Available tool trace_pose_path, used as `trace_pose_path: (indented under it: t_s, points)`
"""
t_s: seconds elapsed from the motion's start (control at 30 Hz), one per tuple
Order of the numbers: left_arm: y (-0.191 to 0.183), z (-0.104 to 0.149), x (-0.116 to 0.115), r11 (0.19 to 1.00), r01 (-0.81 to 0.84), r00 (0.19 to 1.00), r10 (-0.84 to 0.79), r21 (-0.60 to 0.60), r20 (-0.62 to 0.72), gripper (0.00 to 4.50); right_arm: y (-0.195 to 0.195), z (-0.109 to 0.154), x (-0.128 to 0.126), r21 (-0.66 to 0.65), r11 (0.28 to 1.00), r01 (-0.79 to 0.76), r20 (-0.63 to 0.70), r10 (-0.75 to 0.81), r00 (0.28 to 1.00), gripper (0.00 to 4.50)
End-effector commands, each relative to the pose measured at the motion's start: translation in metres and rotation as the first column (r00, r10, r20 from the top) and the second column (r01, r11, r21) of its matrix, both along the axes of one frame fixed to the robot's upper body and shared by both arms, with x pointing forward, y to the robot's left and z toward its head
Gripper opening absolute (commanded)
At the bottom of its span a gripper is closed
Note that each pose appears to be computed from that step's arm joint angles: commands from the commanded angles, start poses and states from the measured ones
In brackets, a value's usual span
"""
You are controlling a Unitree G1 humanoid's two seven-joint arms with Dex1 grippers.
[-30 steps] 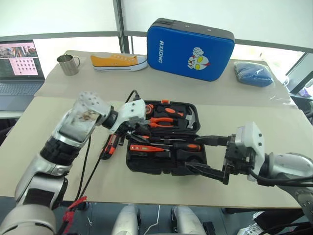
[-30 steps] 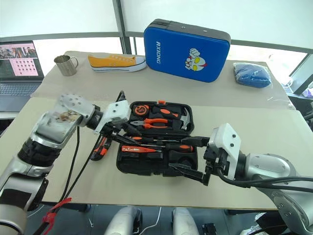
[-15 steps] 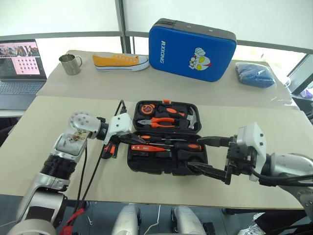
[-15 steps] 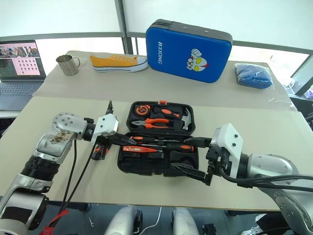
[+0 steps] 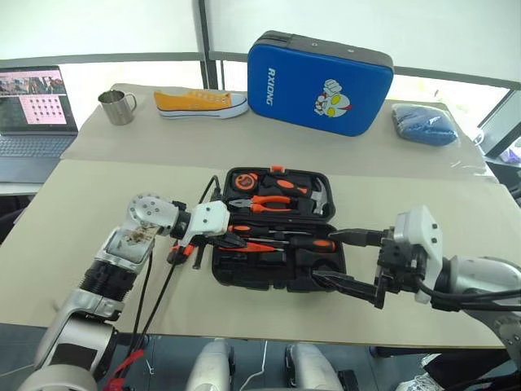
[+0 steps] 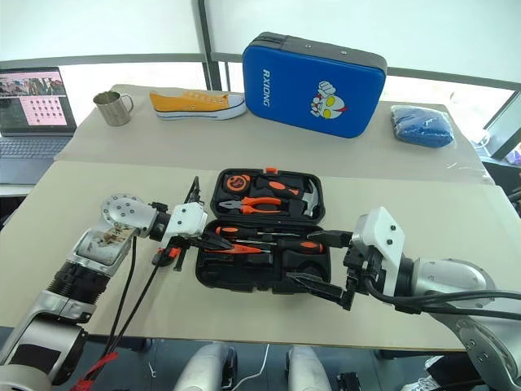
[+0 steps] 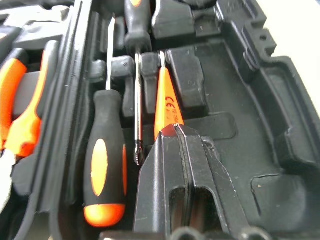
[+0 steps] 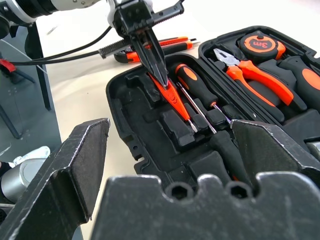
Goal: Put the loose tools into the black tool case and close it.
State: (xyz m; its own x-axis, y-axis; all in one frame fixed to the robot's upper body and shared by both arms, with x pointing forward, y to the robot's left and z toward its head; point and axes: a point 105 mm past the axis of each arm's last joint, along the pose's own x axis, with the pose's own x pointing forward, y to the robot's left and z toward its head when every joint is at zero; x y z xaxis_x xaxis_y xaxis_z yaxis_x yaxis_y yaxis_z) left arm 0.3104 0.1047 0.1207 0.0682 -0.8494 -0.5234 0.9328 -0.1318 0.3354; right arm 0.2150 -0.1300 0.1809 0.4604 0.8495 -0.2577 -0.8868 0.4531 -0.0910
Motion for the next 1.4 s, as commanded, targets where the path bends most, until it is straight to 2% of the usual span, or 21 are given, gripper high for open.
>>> trace_pose_path:
  t_s: [0.03,0.83,1.13,1.27,1.37,1.4]
  points:
    - [-0.005,-0.001,0.004,1.000,-0.004,1.000,0.004,-0.003,0.022,0.02,0.000,0.008,-0.001,-0.003,1.000,-0.001,0.042,0.001,0.999,4.50]
    - [-0.002,-0.030,0.001,0.999,-0.022,0.999,0.023,0.027,-0.038,0.02,0.001,0.009,0.000,0.002,1.000,-0.007,0.045,0.006,0.999,4.50]
    - [-0.002,-0.029,0.003,0.999,-0.050,0.998,0.051,0.015,-0.043,0.02,0.001,0.010,0.001,0.001,1.000,-0.008,0.045,0.008,0.999,4.50]
    - [0.015,-0.006,0.015,0.988,-0.150,0.989,0.149,-0.038,-0.018,0.02,0.004,0.012,0.003,0.004,1.000,-0.015,0.054,0.015,0.998,4.50]
    - [0.044,0.041,0.012,0.953,-0.273,0.962,0.267,-0.135,-0.056,0.69,0.005,0.014,0.007,-0.001,0.999,-0.039,0.063,0.039,0.997,4.50]
    - [0.059,0.059,0.007,0.930,-0.328,0.945,0.319,-0.166,-0.077,1.08,0.005,0.015,0.009,-0.001,0.999,-0.050,0.066,0.050,0.997,4.50]
